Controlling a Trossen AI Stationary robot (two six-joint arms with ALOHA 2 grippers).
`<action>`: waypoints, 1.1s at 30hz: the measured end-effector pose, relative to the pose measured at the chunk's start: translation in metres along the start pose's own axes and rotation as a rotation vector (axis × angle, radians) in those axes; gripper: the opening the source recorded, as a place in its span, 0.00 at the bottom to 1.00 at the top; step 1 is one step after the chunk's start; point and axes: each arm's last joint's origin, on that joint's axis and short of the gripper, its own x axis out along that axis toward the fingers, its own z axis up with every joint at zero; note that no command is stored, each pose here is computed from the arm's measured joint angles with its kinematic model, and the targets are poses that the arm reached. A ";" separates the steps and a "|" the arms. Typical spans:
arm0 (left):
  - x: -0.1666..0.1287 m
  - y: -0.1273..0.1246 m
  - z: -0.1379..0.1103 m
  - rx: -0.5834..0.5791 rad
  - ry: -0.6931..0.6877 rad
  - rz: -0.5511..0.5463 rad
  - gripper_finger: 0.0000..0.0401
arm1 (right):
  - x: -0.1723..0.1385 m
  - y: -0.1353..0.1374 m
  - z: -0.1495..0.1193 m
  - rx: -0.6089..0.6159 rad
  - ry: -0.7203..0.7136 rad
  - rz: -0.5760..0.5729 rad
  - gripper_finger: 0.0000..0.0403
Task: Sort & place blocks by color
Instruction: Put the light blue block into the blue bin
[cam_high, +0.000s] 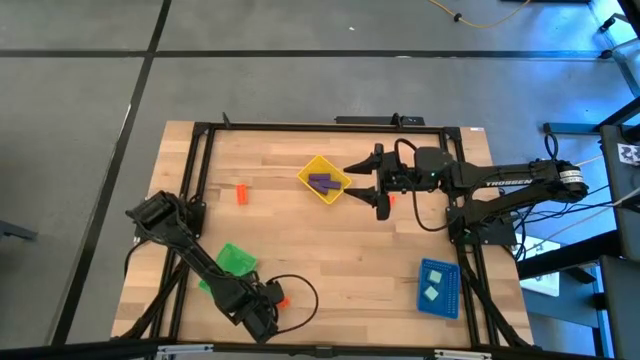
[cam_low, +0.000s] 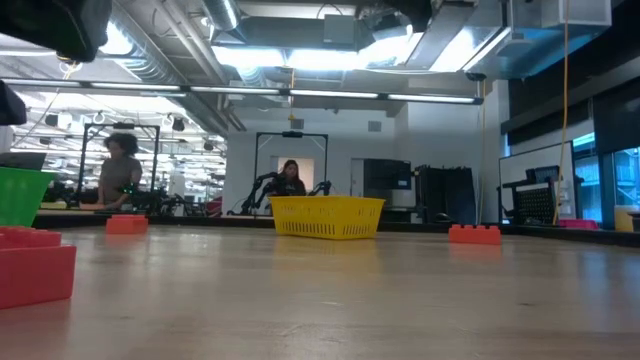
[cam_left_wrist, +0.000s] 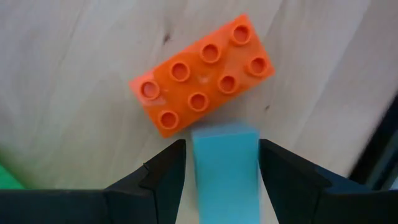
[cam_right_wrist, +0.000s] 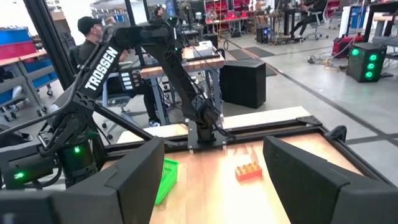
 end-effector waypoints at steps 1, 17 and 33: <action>0.000 0.001 0.000 0.015 0.004 0.007 0.48 | 0.000 0.000 -0.001 0.000 0.005 -0.001 0.69; 0.004 0.000 -0.001 0.073 0.044 -0.006 0.46 | 0.000 -0.001 -0.001 0.000 0.006 -0.017 0.69; -0.001 -0.001 -0.001 0.075 0.051 -0.023 0.31 | 0.000 -0.001 -0.001 0.000 0.006 -0.019 0.69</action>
